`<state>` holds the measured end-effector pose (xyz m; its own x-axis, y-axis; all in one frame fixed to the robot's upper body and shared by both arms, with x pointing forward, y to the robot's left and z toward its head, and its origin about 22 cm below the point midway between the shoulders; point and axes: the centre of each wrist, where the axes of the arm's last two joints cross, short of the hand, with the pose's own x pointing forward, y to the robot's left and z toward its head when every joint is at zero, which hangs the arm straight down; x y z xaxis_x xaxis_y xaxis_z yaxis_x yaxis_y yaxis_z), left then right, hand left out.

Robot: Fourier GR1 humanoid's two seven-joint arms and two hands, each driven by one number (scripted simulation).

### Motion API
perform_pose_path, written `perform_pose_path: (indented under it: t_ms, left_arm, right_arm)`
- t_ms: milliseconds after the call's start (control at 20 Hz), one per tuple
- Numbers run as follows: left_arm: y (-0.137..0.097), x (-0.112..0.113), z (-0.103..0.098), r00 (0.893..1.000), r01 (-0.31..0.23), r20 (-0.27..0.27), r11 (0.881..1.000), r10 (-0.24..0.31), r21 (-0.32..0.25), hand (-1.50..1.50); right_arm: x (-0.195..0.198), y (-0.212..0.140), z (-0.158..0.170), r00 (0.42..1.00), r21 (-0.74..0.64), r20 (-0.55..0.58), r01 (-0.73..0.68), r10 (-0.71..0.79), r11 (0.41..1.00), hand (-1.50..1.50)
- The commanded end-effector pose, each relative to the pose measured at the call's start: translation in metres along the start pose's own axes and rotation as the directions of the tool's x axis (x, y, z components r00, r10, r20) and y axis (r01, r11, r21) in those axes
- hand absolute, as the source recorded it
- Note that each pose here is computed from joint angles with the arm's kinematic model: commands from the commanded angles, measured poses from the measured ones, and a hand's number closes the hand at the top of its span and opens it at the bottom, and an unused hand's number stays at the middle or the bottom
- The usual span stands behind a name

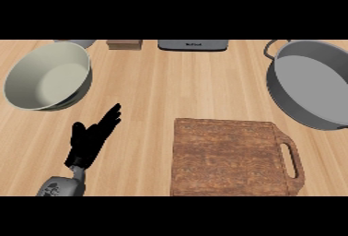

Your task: Pick the bell pepper from the cutting board and place it in the pot

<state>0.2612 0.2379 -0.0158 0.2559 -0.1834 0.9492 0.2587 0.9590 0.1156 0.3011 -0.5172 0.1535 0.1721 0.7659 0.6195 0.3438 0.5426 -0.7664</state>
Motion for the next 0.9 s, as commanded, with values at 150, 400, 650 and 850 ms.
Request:
perform_pose_path:
  t_ms: [150, 400, 650, 850]
  left_arm:
    - [0.002, 0.005, 0.014, 1.000, 0.008, -0.001, 1.000, -0.008, -0.019, 0.00]
    - [-0.003, 0.001, 0.005, 1.000, 0.006, 0.011, 1.000, -0.006, -0.018, 0.00]
    - [0.002, -0.005, 0.000, 1.000, 0.010, 0.022, 0.999, -0.009, -0.035, 0.00]
    - [0.009, 0.004, -0.017, 1.000, 0.018, 0.018, 1.000, -0.018, -0.019, 0.00]
  right_arm:
    - [0.040, 0.033, -0.033, 0.990, 0.091, 0.002, -0.143, 0.143, 0.986, 1.50]
    - [0.048, 0.061, -0.040, 0.920, 0.119, -0.030, -0.384, 0.390, 0.916, 1.50]
    - [0.053, 0.086, -0.046, 0.812, 0.210, -0.067, -0.556, 0.579, 0.804, 1.50]
    - [0.060, 0.112, -0.051, 0.799, 0.461, -0.177, -0.448, 0.574, 0.766, 1.50]
